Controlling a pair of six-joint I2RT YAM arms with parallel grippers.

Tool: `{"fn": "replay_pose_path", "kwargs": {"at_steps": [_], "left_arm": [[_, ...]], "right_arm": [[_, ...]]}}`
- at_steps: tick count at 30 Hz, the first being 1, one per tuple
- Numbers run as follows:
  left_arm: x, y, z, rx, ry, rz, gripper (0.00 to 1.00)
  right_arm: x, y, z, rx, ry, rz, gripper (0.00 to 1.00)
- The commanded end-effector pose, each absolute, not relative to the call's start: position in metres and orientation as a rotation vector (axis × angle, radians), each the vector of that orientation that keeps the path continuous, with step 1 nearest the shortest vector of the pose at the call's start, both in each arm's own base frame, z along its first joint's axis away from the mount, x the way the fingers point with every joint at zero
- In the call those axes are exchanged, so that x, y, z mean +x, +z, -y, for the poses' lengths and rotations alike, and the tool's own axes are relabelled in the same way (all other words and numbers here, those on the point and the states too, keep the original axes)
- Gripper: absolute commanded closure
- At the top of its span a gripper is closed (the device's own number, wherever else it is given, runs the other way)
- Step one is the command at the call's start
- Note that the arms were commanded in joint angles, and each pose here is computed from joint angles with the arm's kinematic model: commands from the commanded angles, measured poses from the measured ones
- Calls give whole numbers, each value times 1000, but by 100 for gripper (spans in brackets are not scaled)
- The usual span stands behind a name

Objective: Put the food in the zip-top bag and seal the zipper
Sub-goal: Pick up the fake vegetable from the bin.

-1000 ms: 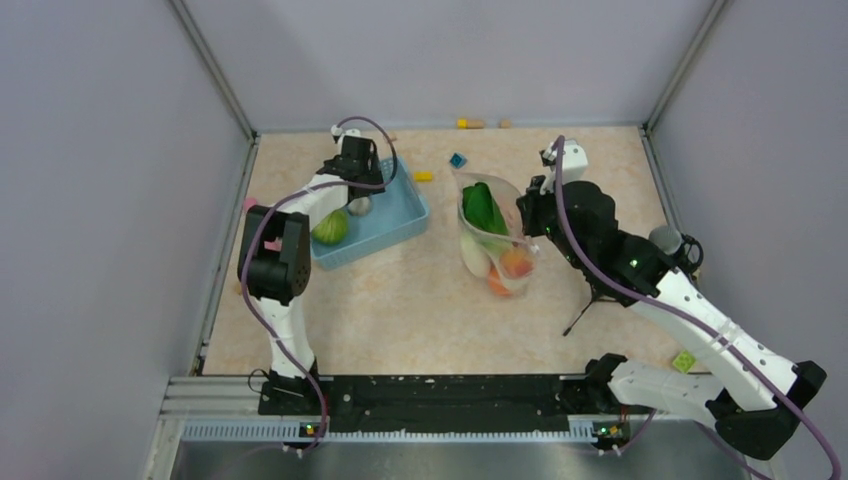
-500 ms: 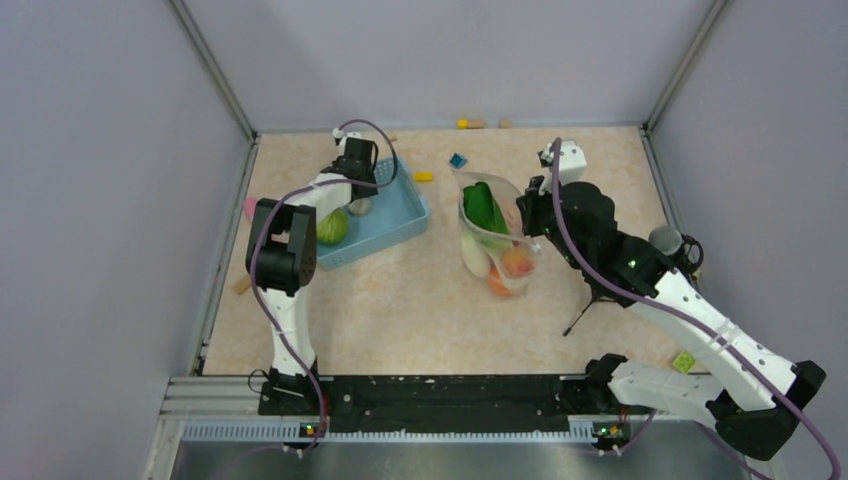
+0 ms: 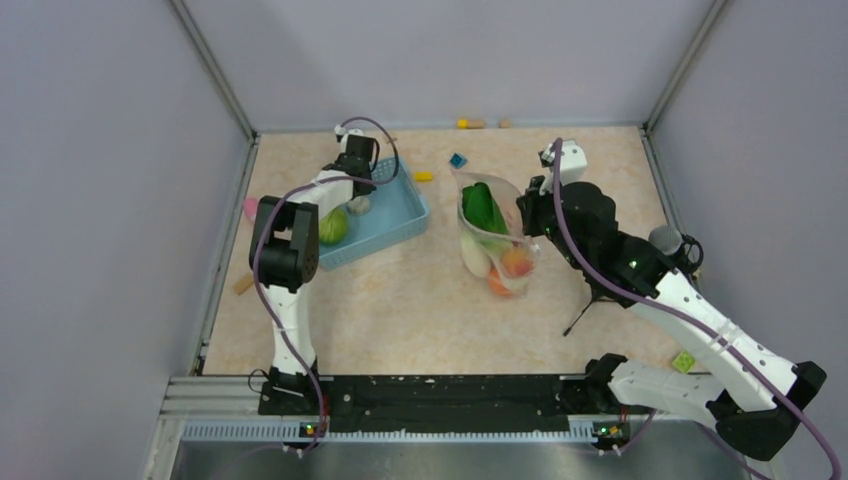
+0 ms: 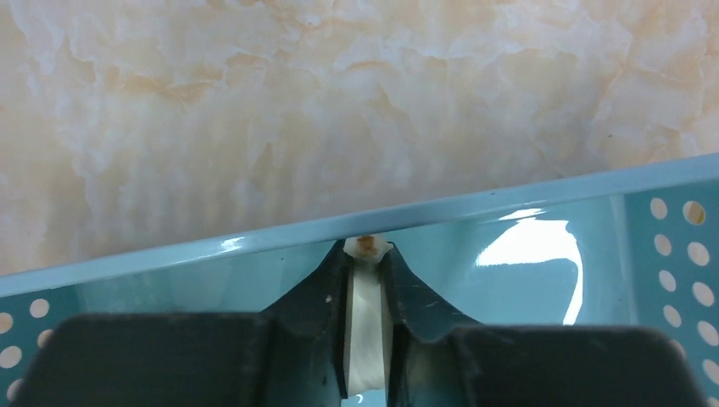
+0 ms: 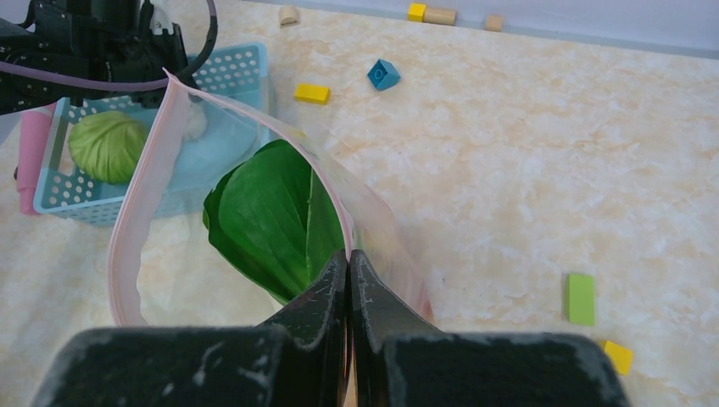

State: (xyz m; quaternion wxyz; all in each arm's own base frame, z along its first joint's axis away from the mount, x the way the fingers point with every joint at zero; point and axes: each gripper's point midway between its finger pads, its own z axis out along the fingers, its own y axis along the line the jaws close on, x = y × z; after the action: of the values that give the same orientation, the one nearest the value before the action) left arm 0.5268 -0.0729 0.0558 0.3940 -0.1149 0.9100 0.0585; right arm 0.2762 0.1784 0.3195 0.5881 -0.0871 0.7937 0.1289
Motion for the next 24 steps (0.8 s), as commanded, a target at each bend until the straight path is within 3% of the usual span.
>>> {"fn": "replay_pose_path", "kwargs": {"at_steps": [1,4,15,24], "left_arm": [[534,61,65,-294,190,-2297,89],[533,69,66,-292,180,-2287,100],[507,156,101,-223,-122,-2186,100],[440,289,186,54,-756,-1909,100]], "right_arm": [[278,345,-176,-167,339,-1765,100],[278,345,-176,-168,341,-1765,100],[276,346,-177,-172,356,-1763,100],[272,349,-179,-174,390,-1755,100]]}}
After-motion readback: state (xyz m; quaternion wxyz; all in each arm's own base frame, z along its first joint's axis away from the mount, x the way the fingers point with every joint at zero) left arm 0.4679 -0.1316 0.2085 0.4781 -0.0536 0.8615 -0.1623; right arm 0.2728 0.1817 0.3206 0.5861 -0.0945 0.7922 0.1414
